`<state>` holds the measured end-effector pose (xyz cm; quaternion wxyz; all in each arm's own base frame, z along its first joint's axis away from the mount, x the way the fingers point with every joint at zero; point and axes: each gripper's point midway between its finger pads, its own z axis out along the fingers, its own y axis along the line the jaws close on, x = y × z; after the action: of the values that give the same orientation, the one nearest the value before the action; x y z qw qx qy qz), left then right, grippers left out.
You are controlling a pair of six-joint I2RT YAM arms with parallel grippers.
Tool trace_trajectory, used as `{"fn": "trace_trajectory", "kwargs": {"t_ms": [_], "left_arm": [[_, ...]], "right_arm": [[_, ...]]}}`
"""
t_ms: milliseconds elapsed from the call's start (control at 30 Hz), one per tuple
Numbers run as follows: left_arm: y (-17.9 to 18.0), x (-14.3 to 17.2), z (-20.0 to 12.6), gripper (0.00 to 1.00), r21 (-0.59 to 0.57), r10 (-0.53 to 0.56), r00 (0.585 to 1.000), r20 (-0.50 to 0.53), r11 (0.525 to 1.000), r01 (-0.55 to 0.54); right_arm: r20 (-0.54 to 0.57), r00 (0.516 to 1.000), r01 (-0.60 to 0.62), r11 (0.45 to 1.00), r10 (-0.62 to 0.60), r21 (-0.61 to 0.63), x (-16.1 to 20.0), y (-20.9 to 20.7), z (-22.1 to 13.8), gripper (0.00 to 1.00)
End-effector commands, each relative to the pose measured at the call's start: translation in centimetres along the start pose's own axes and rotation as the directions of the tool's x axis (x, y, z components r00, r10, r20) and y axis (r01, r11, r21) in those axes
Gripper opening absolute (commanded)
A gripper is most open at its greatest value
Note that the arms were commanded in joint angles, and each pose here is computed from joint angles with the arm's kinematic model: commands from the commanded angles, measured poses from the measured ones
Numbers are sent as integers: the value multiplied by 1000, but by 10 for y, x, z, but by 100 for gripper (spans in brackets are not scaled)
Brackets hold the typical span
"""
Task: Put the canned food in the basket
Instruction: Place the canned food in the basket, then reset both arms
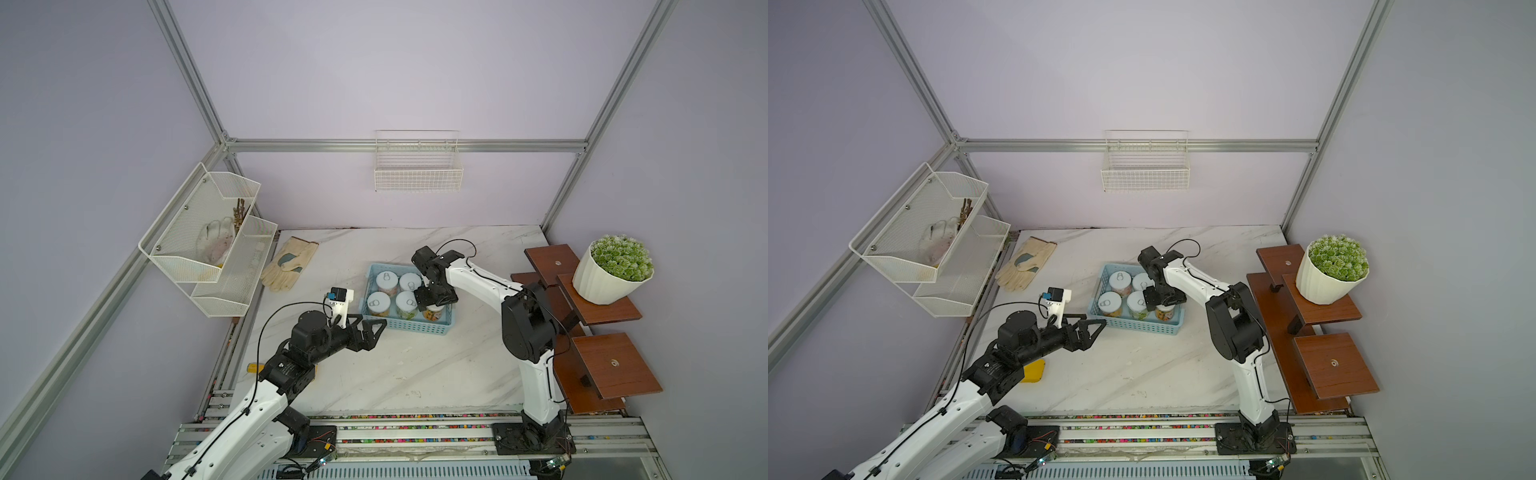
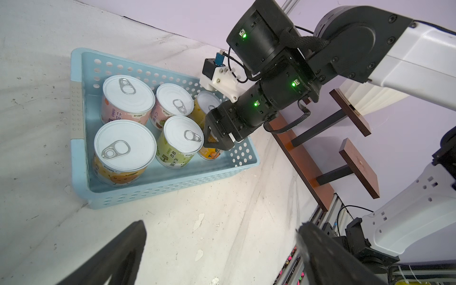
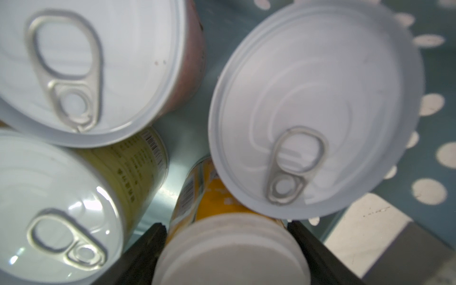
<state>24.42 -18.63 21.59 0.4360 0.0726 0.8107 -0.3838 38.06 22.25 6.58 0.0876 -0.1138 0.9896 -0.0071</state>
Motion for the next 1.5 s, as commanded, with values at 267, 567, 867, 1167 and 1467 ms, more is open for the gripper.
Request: {"fn": "trace_trajectory", "kwargs": {"t_ms": [267, 567, 867, 1167, 1467], "left_arm": [[2, -9, -1, 100, -23, 20, 1000, 20, 1000, -19], [11, -31, 8, 100, -127, 60, 998, 7, 990, -59], [22, -43, 16, 100, -205, 81, 997, 16, 976, -76], [44, -58, 9, 100, -328, 144, 984, 106, 939, -103], [48, -60, 23, 100, -323, 272, 955, 117, 920, -222]], "right_arm": [[50, 999, -12, 1000, 12, -12, -3, -5, -32, 84], [137, 990, -8, 996, 20, -85, 3, -4, -82, 87], [328, 944, 42, 977, 29, -207, 30, -5, -126, 88], [614, 781, 75, 958, 117, -278, 47, -18, -157, 96], [760, 625, 27, 967, 181, -252, 50, -40, -145, 94]]}}
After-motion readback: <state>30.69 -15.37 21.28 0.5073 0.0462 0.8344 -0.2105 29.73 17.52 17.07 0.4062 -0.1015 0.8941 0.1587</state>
